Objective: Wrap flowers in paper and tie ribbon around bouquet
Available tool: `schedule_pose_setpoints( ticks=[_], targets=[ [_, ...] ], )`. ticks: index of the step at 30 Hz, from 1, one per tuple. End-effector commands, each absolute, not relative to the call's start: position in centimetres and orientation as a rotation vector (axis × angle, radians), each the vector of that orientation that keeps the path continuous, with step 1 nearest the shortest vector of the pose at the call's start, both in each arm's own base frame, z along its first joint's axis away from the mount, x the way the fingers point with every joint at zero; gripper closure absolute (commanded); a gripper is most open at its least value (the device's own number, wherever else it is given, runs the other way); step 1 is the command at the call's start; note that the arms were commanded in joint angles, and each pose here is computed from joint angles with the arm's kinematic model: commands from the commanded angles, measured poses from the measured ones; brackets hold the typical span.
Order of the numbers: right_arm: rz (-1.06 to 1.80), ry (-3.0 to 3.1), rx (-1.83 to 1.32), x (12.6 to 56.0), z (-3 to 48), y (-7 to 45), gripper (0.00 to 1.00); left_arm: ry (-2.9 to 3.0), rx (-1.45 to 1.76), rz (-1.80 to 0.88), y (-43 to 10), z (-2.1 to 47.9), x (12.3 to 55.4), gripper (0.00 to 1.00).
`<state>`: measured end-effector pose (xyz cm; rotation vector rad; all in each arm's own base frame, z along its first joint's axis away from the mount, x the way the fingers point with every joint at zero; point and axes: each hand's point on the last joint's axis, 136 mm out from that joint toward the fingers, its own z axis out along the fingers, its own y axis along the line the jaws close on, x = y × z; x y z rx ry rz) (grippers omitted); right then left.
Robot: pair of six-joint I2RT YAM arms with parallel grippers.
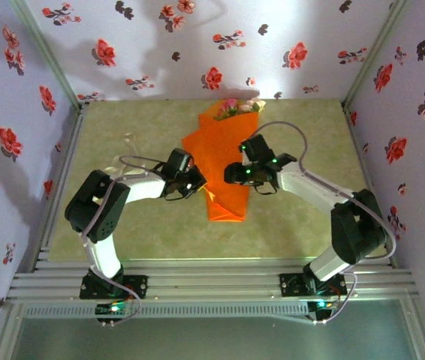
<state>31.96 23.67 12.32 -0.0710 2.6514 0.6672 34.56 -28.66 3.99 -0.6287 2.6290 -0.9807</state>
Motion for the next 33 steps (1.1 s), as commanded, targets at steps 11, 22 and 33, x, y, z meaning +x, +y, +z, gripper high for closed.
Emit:
schedule_pose_setpoints(
  ticks=[11, 22, 33],
  targets=[
    [0.964, 2.781, 0.201, 29.5, 5.3, 22.9, 0.45, 2.709, -0.691, -0.588, -23.9, 0.8, 34.3, 1.0],
    [1.167, 2.762, 0.219, 28.7, 3.0, 25.6, 0.6, 2.789, -0.682, -0.441, -22.6, -1.3, 33.2, 1.0],
    [1.256, 2.544, 0.285, 31.7, 4.8, 24.9, 1.0, 2.82, -0.654, -0.381, -21.9, -1.8, 32.6, 1.0]
  ],
)
